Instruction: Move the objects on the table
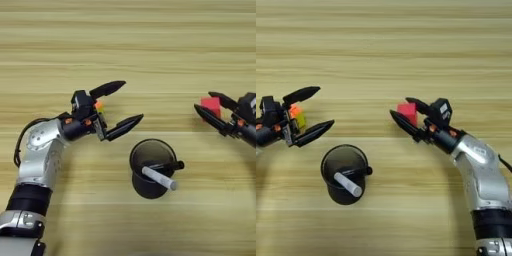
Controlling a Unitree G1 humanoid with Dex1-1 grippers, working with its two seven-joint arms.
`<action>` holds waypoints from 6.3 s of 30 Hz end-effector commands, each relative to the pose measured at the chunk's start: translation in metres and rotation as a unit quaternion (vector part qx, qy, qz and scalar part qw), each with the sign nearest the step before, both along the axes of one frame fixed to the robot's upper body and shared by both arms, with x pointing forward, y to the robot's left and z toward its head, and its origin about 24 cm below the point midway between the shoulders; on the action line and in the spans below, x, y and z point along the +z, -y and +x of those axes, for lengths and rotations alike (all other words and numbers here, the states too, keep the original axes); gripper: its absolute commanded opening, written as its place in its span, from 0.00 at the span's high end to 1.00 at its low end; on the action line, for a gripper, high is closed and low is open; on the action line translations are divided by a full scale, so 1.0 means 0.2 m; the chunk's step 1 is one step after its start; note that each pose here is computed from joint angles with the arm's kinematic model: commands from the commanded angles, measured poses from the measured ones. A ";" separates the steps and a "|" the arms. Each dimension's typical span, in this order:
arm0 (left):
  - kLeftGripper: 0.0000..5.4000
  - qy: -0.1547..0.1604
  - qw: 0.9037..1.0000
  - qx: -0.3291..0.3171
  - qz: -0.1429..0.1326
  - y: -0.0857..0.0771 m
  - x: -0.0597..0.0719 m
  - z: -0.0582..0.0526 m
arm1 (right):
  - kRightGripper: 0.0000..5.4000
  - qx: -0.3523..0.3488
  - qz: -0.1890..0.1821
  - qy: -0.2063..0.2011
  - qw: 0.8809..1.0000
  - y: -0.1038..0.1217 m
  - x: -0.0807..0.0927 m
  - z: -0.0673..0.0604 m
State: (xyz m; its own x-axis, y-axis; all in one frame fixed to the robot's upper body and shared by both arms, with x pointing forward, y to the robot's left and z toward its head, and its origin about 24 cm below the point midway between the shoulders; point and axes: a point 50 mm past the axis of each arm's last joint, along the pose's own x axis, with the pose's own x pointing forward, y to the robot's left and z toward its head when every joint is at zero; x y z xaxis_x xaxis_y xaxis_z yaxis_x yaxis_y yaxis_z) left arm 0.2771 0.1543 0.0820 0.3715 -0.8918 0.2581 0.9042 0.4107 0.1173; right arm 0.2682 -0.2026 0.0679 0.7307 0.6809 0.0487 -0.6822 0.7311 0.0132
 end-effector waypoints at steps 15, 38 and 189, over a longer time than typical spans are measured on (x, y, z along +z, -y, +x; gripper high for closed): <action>0.00 0.013 1.000 0.025 0.013 -0.07 0.03 0.03 | 0.42 -0.080 -0.043 -0.031 0.995 0.23 -0.22 -0.01; 0.00 0.017 0.999 0.029 0.011 -0.07 0.04 0.05 | 0.11 -0.064 -0.018 0.017 0.998 0.22 -0.10 0.03; 0.39 -0.091 0.954 0.248 0.146 -0.29 -0.31 0.15 | 0.58 -0.019 -0.097 0.013 0.995 0.32 -0.16 0.00</action>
State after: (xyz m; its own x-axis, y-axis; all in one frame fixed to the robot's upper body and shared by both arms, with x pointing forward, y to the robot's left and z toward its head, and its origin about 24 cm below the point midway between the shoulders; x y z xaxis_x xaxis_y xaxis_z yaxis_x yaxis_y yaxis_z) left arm 0.3050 0.2131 0.0164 0.7921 -0.6038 -0.0890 0.6103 0.7827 0.1219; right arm 0.2628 -0.2644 0.0219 0.7610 0.6402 -0.1051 -0.6488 0.7494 -0.1321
